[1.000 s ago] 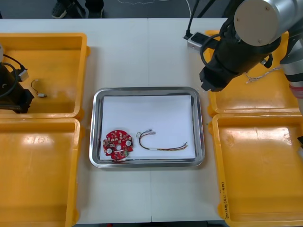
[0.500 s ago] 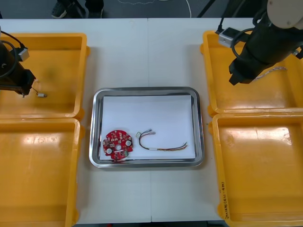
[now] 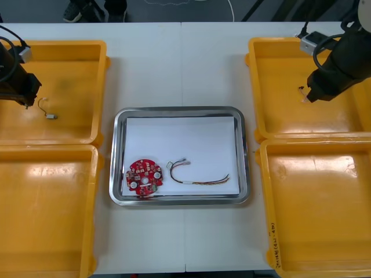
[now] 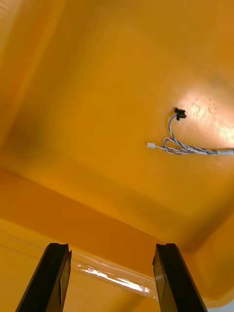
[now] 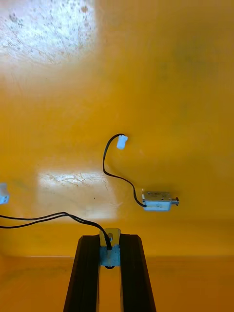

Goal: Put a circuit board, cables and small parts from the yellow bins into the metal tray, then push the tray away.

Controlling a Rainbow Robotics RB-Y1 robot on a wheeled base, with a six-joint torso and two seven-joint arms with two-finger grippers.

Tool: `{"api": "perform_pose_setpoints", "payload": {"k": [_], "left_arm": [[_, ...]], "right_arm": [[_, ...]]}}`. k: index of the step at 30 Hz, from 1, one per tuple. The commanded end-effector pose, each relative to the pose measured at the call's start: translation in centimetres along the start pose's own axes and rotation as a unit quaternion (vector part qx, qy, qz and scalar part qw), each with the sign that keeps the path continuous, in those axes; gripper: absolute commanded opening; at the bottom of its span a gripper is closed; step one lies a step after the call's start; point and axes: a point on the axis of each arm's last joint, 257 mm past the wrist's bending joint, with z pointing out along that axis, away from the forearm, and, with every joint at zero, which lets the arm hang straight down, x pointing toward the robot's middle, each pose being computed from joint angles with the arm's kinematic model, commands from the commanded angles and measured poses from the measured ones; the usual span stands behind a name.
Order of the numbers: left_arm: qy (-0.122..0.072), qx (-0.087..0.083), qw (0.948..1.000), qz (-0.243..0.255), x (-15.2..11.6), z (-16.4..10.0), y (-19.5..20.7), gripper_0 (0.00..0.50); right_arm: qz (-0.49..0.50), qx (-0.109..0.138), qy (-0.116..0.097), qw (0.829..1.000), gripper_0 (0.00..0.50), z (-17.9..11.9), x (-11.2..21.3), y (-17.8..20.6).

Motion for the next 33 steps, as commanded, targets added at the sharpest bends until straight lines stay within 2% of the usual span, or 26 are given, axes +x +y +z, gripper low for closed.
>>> {"api": "perform_pose_setpoints", "payload": {"k": [1, 6, 12, 20, 27, 33], "left_arm": [[-0.045, 0.008, 0.997, -0.062, -3.6, -5.9, 0.0, 0.0], [-0.047, 0.013, 0.9963, -0.071, -3.7, -8.1, -1.2, 0.0], [-0.052, 0.012, 0.9953, -0.08, -3.7, -10.5, -3.0, 0.0], [-0.05, 0.014, 0.9946, -0.09, -2.6, -13.5, -6.1, 0.0], [-0.089, 0.043, 0.9925, -0.072, -3.6, -15.1, -11.4, 0.0], [-0.102, 0.071, 0.9896, -0.072, -3.1, -14.6, -16.3, 0.0]], "right_arm": [[0.098, 0.009, -0.019, 0.995, 0.5, -0.9, 2.0, -4.0], [0.165, 0.015, -0.034, 0.986, 0.5, -0.7, 1.6, -4.9], [0.235, 0.004, -0.058, 0.97, 0.5, 0.1, 0.5, -5.6], [0.348, -0.008, -0.084, 0.934, 0.5, 2.3, -0.8, -6.5], [0.425, 0.002, -0.096, 0.9, 0.5, 2.9, -0.9, -7.8], [0.487, 0.026, -0.094, 0.868, 0.5, 3.0, -0.1, -9.1]]}}
